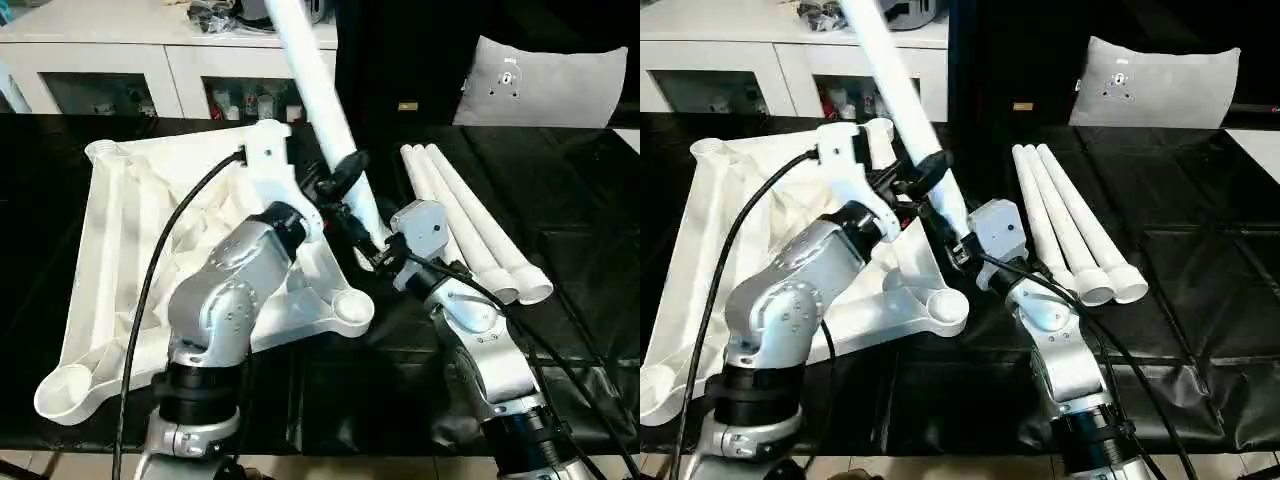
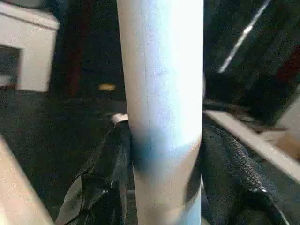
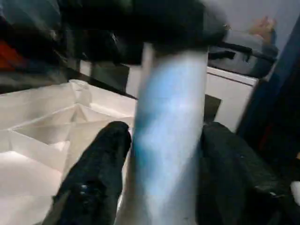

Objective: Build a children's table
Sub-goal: Pick table leg

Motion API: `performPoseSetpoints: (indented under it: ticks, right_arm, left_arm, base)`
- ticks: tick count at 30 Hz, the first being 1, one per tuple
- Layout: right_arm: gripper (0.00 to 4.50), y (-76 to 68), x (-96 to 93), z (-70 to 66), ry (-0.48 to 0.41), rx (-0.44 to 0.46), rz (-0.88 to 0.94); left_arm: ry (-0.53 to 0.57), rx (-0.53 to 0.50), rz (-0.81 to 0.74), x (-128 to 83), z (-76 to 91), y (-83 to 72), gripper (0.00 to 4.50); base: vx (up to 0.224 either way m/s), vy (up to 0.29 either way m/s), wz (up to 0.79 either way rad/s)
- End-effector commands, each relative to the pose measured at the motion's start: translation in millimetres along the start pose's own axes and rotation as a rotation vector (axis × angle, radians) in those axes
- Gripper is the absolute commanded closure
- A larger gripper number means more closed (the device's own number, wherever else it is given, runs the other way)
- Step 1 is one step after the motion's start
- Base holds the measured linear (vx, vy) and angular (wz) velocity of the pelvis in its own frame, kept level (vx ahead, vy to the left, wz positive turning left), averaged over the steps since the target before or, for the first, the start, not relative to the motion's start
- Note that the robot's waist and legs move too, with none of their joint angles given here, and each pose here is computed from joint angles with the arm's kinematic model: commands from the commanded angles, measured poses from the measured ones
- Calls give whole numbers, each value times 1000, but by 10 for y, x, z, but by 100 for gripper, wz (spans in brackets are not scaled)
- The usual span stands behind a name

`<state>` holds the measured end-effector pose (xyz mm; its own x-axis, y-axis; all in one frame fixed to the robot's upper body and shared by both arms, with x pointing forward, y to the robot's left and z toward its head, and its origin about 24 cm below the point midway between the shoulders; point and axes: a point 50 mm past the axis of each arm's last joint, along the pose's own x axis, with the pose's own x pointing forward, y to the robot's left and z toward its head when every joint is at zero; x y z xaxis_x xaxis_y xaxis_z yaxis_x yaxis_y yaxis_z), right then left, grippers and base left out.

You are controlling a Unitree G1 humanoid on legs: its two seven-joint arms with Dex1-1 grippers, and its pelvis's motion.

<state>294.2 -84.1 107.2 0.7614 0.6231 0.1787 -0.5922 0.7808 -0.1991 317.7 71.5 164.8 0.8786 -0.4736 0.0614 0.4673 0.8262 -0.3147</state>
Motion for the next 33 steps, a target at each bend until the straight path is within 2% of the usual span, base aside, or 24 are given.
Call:
performPoseSetpoints:
  ticks: [1, 3, 4, 9, 10, 11, 13, 14, 16, 18, 19, 25, 28, 33]
  right_arm:
    - [147, -1, 31, 120, -38, -21, 37]
    - [142, -19, 20, 137, -49, -17, 29]
    - [120, -50, -9, 168, -62, 10, 41]
    - [88, -123, -54, 212, -70, 11, 43]
    - [73, -168, -74, 218, -57, 46, 35]
    - [64, -257, -120, 229, -24, 132, 38]
    - [54, -282, -134, 234, -14, 154, 40]
    - [43, -374, -179, 258, 21, 224, 78]
    - [23, -468, -226, 271, 77, 283, 149]
    - [20, -545, -258, 260, 111, 307, 175]
    - [20, -591, -292, 261, 123, 351, 211]
    - [20, -642, -376, 324, 150, 427, 298]
    - [20, -648, -411, 369, 154, 439, 354]
    - [20, -639, -457, 370, 193, 446, 429]
  left_arm:
    - [0, 52, 17, 16, 36, 27, 265]
    - [7, 80, 18, 16, 36, 47, 265]
    - [15, 94, 19, 14, 40, 96, 265]
    - [27, 104, 26, 11, 74, 190, 265]
    - [40, 109, 24, 8, 82, 218, 265]
    - [71, 103, 5, -2, 91, 263, 265]
    - [82, 100, -3, -7, 94, 274, 265]
    - [126, 96, -51, -34, 96, 311, 265]
    - [180, 94, -123, -70, 83, 342, 265]
    - [200, 75, -178, -95, 84, 333, 265]
    - [203, 50, -230, -106, 107, 304, 265]
    - [176, -30, -386, -137, 241, 193, 265]
    - [160, -63, -462, -156, 303, 140, 265]
    - [157, -86, -560, -179, 332, 56, 265]
  base:
    - [0, 0, 0]
    - [0, 0, 0]
    - [0, 0, 0]
    - [0, 0, 0]
    - [0, 0, 0]
    - [0, 0, 0]
    - [0, 0, 0]
    - [0, 0, 0]
    - [0, 0, 0]
    - [0, 0, 0]
    - [0, 0, 0]
    - [0, 0, 0]
    - [0, 0, 0]
    - [0, 0, 0]
